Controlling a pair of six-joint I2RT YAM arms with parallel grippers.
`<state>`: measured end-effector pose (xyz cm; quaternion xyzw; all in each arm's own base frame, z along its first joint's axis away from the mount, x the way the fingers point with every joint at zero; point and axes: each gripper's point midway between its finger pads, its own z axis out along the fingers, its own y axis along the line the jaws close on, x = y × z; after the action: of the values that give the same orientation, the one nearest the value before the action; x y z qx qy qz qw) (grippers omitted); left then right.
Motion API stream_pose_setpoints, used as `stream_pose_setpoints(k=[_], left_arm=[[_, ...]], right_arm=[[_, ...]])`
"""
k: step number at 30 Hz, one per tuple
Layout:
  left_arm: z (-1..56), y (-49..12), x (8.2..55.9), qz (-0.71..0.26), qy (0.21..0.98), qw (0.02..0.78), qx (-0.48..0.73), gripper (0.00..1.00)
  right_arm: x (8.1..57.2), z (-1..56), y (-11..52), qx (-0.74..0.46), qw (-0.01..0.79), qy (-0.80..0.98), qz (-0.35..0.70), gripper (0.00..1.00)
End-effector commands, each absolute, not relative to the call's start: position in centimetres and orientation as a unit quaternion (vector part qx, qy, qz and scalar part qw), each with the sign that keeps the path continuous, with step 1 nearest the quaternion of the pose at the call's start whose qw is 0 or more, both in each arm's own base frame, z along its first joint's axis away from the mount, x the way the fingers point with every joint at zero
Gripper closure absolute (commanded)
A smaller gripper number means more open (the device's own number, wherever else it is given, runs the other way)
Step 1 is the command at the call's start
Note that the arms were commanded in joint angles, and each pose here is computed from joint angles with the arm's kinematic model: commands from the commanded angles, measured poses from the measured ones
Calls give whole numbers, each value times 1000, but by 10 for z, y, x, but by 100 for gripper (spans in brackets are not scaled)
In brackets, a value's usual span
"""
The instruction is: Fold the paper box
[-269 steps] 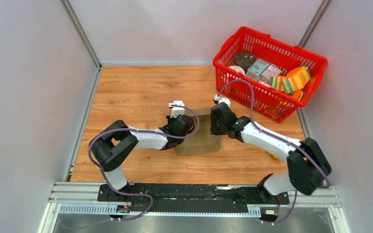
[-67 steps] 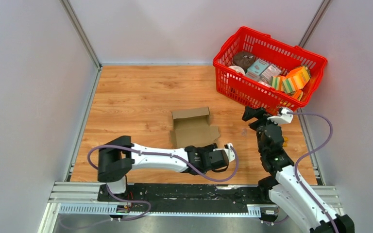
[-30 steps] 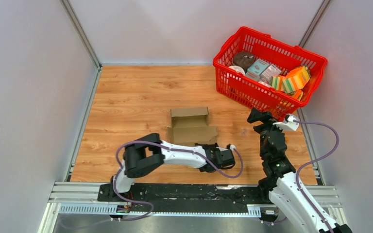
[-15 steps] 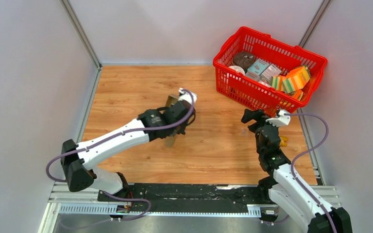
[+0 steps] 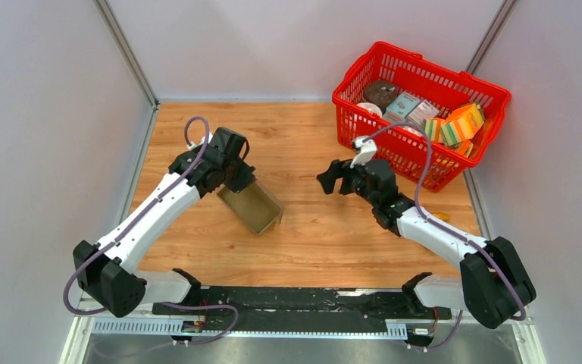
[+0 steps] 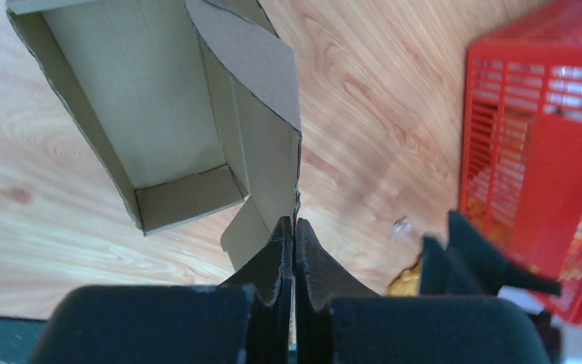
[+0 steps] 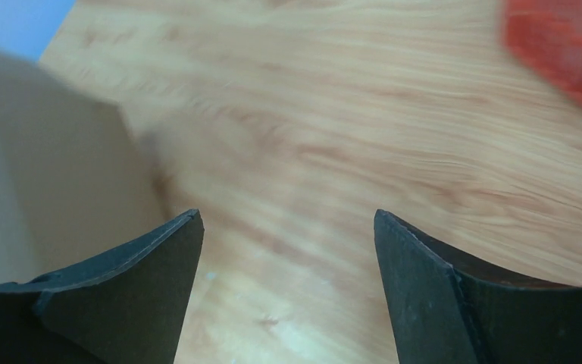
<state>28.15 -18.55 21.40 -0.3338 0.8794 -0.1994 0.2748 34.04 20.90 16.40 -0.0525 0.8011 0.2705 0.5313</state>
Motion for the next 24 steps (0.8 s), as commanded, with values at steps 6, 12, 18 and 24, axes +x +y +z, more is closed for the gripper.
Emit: stream_pose_setpoints(k=[6,12,18,24], left_arm=[[174,-173,296,-240,784,211,-532,100],[181,-168,303,-256,770,232,-537,90],[194,-157,296,-257,761,251,-540,91],[209,-137,293,-260,726,286,-568,87]], right_arm=[[289,198,308,-277,545,713,342,11],[274,199,327,-314,539,696,356,9],[265,202,326,-338,550,680,348,8],[251,205,333,-367,544,659,367,8]])
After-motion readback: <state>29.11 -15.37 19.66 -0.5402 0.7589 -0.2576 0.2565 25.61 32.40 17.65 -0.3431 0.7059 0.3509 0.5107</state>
